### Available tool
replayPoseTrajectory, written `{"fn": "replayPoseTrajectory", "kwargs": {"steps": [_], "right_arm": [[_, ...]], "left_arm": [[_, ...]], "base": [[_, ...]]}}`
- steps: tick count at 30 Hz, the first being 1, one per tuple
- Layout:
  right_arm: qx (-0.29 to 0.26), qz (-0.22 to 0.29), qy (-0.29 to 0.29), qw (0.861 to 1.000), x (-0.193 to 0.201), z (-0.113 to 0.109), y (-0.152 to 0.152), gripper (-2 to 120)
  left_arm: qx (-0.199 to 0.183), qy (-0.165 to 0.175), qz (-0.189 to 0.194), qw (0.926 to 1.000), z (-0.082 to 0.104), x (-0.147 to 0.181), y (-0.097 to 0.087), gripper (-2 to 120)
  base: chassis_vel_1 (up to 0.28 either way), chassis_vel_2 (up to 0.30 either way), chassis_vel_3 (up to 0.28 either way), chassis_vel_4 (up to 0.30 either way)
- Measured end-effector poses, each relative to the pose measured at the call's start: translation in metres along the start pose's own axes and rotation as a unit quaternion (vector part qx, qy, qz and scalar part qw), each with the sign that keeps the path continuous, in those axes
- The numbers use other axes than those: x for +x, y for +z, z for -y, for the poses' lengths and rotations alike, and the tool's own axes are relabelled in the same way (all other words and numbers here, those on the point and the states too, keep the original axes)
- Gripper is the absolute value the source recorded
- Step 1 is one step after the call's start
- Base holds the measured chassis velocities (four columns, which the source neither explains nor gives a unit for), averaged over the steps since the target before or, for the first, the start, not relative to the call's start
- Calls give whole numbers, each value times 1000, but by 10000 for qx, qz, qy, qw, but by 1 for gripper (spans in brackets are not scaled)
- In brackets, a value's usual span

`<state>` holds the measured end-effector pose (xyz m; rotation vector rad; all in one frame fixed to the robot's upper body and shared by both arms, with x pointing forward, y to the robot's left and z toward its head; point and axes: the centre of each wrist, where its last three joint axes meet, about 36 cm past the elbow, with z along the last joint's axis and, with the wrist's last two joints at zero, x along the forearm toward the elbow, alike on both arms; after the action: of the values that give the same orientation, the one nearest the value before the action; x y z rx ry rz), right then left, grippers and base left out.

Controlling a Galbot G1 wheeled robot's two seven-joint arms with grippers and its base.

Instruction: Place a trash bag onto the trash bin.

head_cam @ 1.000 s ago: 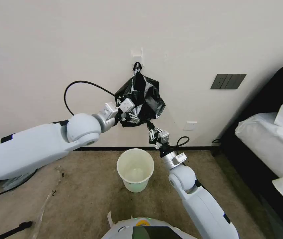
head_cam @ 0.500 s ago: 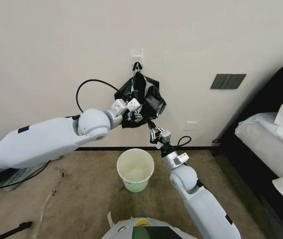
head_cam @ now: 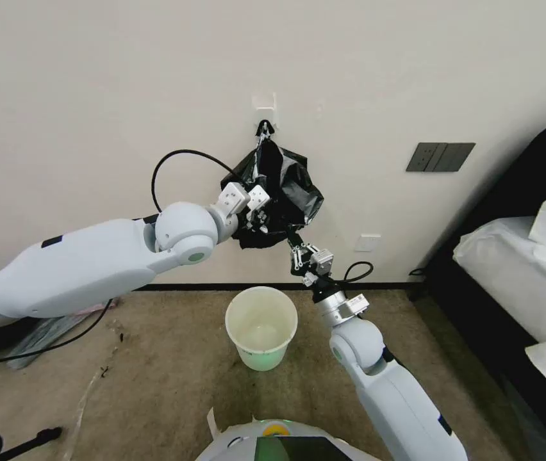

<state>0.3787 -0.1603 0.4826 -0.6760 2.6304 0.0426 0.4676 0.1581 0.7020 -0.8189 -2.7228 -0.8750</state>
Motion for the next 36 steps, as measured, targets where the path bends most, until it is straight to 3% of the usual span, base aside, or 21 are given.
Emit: {"fn": "replayPoseTrajectory", "kwargs": {"steps": [7, 14, 16, 23, 24, 26, 32, 36], "right_arm": [[-121, -99, 53, 9999, 1, -2, -8, 0], [-9, -257, 145, 9996, 13, 5, -35, 22], [166, -325, 243, 9990, 20, 12, -45, 34], [415, -320, 364, 9980, 20, 22, -64, 53], [592, -364, 334, 9970, 14, 27, -71, 61], [737, -406, 267, 9961, 7, 31, -74, 65], [1114, -666, -296, 9911, -39, 49, -87, 92], [1248, -906, -464, 9869, -57, 52, -85, 99]], "left_arm": [[490, -137, 459, 9976, 6, 6, 13, 0], [1009, -405, 946, 9896, 16, 12, 30, 0], [1179, -468, 1170, 9850, 17, 16, 32, 0], [1296, -514, 1380, 9806, 19, 22, 34, 0], [1299, -511, 1396, 9803, 19, 25, 35, 0], [1290, -505, 1392, 9805, 20, 28, 36, 0], [1262, -439, 1334, 9820, 23, 38, 43, 0], [1271, -410, 1327, 9821, 25, 39, 43, 0]], "base": [[0, 0, 0, 0], [0, 0, 0, 0], [0, 0, 0, 0], [0, 0, 0, 0], [0, 0, 0, 0], [0, 0, 0, 0], [0, 0, 0, 0], [0, 0, 0, 0]]}}
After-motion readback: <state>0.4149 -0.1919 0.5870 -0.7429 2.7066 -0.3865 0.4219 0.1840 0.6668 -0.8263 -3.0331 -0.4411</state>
